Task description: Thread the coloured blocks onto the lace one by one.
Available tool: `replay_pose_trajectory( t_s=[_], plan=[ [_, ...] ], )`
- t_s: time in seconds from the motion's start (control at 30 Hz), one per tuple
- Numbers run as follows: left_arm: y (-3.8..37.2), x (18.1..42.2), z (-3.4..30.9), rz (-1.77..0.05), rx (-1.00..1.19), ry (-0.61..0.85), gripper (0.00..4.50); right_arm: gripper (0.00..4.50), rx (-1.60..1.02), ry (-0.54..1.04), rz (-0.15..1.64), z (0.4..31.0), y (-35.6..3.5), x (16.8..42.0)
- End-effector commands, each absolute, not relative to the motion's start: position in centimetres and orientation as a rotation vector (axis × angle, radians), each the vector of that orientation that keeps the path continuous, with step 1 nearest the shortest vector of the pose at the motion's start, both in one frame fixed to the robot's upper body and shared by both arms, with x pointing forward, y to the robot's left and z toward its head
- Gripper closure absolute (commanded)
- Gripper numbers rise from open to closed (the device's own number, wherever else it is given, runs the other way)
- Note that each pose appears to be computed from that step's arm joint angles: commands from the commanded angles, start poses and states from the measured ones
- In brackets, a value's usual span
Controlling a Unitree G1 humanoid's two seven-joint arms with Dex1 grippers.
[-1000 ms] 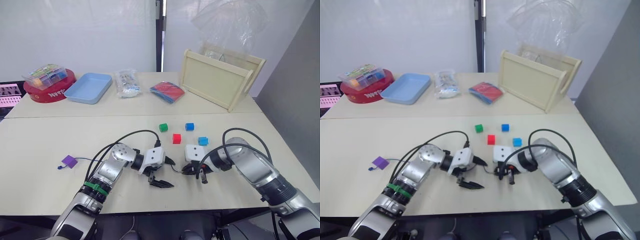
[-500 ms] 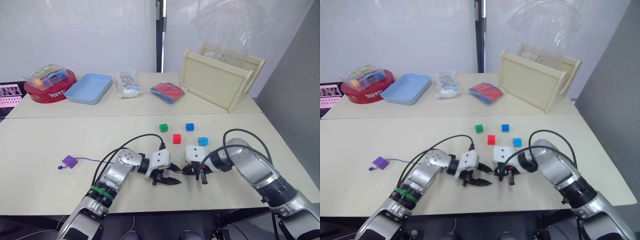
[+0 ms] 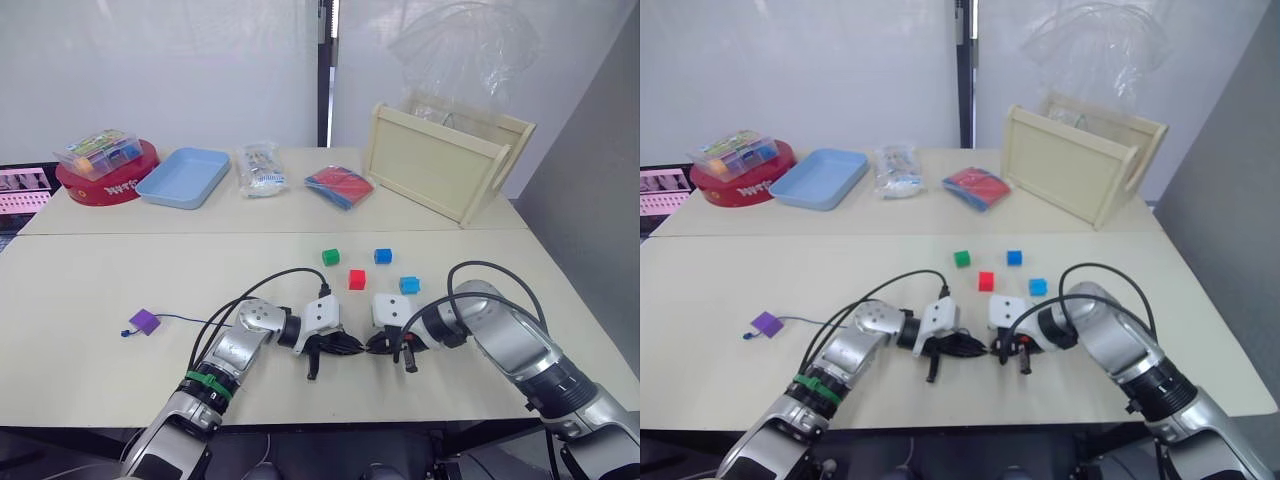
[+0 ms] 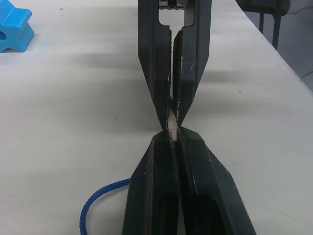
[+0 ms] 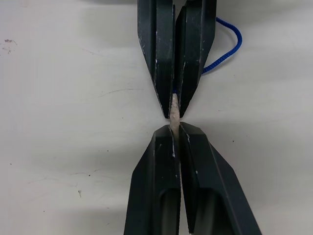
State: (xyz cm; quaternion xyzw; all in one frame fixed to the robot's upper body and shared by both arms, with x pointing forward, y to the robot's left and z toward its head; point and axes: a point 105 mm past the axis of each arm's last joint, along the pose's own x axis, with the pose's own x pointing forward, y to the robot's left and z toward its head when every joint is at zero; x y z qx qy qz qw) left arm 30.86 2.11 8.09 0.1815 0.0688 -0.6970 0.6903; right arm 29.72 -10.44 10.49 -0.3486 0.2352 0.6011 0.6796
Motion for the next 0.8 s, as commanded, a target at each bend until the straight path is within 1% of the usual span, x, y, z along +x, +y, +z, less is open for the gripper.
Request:
replay_pose_trajectory(
  t_s=[0.03, 0.1, 0.23, 0.3, 0.33, 0.4, 0.53, 0.63, 0.73, 0.8],
  plan=[
    [1.7, 30.5, 7.7, -1.583, 0.410, 0.162, 4.50, 3.76, -0.749, 0.580, 1.391, 10.2, -10.7, 28.2],
    [1.8, 30.4, 7.7, -1.581, 0.410, 0.158, 4.50, 3.10, -0.730, 0.554, 1.377, 11.2, -11.1, 27.9],
    [2.4, 30.8, 8.0, -1.553, 0.395, 0.149, 4.50, 1.74, -0.645, 0.523, 1.295, 13.3, -12.9, 27.2],
    [2.8, 30.8, 8.2, -1.549, 0.379, 0.152, 4.50, 1.07, -0.564, 0.485, 1.231, 14.4, -13.9, 27.1],
    [3.1, 30.9, 8.3, -1.546, 0.376, 0.150, 4.50, 0.65, -0.500, 0.451, 1.188, 15.2, -14.4, 27.2],
    [3.4, 31.1, 8.7, -1.532, 0.368, 0.140, 4.50, 0.04, -0.419, 0.389, 1.101, 16.4, -15.6, 27.3],
    [3.9, 31.7, 9.5, -1.502, 0.353, 0.110, 4.50, 0.04, -0.344, 0.264, 0.844, 17.7, -19.0, 28.3],
    [4.2, 32.2, 10.4, -1.492, 0.348, 0.090, 4.50, 0.04, -0.304, 0.178, 0.612, 17.4, -21.6, 29.2],
    [4.4, 32.1, 10.7, -1.502, 0.358, 0.085, 4.50, 0.04, -0.254, 0.141, 0.511, 16.0, -21.7, 29.6],
    [4.4, 32.0, 10.7, -1.506, 0.360, 0.085, 4.50, 0.04, -0.238, 0.130, 0.443, 15.0, -21.5, 30.3]
  ],
)
